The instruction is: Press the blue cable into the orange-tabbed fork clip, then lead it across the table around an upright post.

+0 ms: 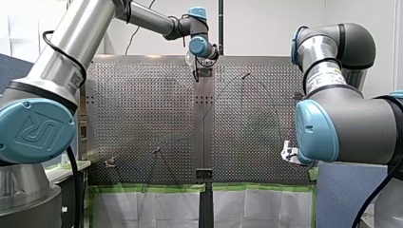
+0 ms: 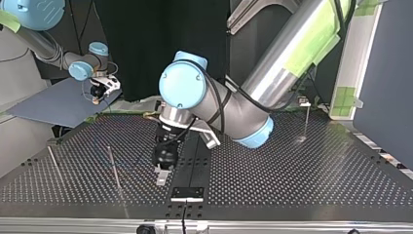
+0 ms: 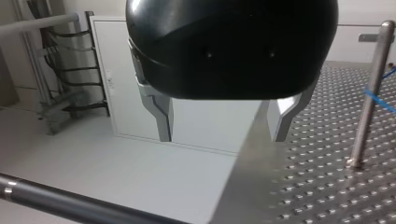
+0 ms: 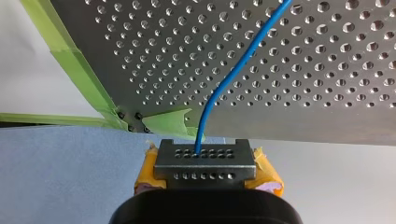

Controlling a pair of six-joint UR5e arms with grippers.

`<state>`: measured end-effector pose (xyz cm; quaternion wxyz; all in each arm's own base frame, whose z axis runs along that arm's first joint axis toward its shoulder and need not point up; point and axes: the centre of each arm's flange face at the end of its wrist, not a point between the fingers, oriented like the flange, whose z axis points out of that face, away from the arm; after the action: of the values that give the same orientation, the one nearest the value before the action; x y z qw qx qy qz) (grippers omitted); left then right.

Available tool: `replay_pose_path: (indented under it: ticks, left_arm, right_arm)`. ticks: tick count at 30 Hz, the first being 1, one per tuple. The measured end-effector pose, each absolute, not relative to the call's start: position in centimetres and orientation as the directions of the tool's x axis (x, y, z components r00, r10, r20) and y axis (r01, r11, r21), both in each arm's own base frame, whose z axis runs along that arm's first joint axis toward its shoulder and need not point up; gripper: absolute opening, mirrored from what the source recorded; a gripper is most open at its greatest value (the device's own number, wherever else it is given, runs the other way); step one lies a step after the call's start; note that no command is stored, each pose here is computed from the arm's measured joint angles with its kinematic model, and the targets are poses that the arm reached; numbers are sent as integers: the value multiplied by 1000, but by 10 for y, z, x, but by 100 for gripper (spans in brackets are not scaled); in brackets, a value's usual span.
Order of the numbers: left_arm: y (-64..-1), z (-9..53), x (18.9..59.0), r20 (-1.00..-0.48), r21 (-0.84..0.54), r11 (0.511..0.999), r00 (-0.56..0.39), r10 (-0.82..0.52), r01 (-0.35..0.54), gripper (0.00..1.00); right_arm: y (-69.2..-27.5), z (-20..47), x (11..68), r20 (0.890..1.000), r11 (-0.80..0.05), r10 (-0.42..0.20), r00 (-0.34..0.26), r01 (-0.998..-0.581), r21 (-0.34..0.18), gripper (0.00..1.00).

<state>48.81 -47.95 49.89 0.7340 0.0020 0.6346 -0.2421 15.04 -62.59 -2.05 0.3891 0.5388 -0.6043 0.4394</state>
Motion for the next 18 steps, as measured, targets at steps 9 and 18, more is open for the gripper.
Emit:
replay_pose_path:
  ticks: [9,18]
  left_arm:
    - [-465,519,468,-910,-323,877,138,-391,357,100]
    - [-454,537,443,-879,-347,856,186,-440,384,100]
  right_arm:
    - [-626,-21,152,943,26,-311,-117,-993,-115,0]
    - [-624,-21,157,943,16,-312,-115,-993,-116,0]
